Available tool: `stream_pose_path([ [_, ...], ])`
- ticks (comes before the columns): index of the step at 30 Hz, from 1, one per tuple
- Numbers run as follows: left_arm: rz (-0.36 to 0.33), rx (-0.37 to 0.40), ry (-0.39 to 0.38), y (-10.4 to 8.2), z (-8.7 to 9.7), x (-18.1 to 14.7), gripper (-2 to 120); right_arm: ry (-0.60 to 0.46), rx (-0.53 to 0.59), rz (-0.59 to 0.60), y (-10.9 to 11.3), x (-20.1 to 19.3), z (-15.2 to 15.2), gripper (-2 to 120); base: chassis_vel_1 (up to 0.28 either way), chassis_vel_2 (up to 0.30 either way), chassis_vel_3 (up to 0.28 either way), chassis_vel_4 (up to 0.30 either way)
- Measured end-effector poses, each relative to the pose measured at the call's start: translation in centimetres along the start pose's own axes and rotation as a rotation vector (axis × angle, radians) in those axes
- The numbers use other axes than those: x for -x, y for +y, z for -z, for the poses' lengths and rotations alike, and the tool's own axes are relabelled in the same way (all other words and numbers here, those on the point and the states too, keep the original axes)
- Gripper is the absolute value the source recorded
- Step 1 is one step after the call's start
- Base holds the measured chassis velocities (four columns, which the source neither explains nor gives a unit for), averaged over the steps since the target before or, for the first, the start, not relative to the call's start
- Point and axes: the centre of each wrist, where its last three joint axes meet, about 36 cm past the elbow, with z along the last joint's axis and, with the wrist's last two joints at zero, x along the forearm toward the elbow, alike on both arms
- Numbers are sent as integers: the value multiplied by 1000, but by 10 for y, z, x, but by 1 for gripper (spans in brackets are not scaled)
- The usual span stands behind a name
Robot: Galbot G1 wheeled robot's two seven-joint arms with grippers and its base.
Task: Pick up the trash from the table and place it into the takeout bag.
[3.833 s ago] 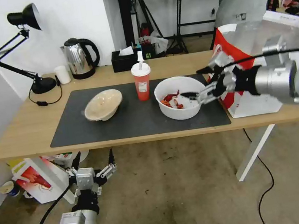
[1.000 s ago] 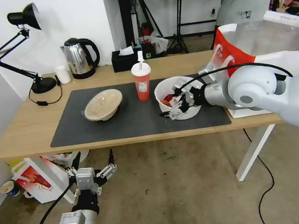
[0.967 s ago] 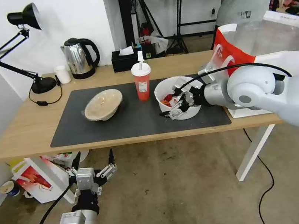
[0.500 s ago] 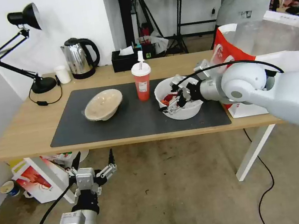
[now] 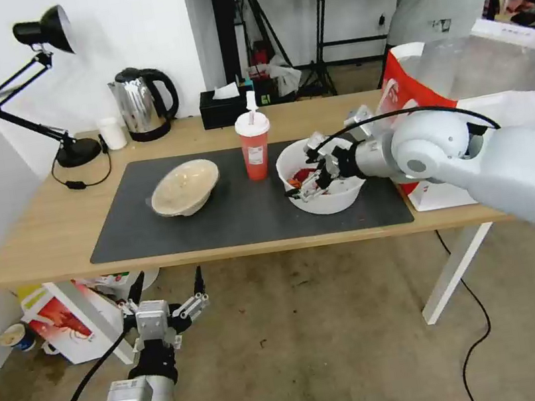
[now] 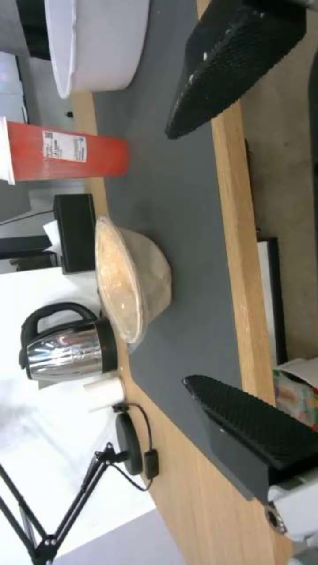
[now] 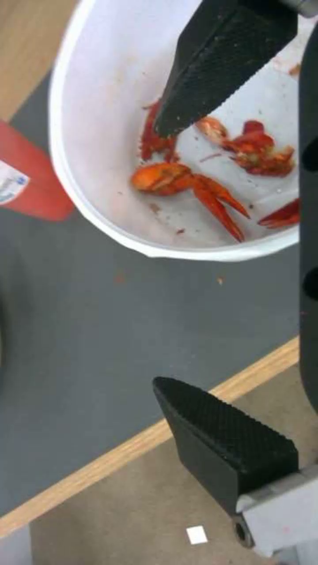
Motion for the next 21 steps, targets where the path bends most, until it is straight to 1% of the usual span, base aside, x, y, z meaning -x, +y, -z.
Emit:
stream_pose_path([
  [12,0,0,0,0,0,0,100,42,26,-34,-12,17,-10,100,0,0,0,0],
  [21,0,0,0,0,0,0,100,49,28,-30,-9,25,-12,100,0,0,0,0],
])
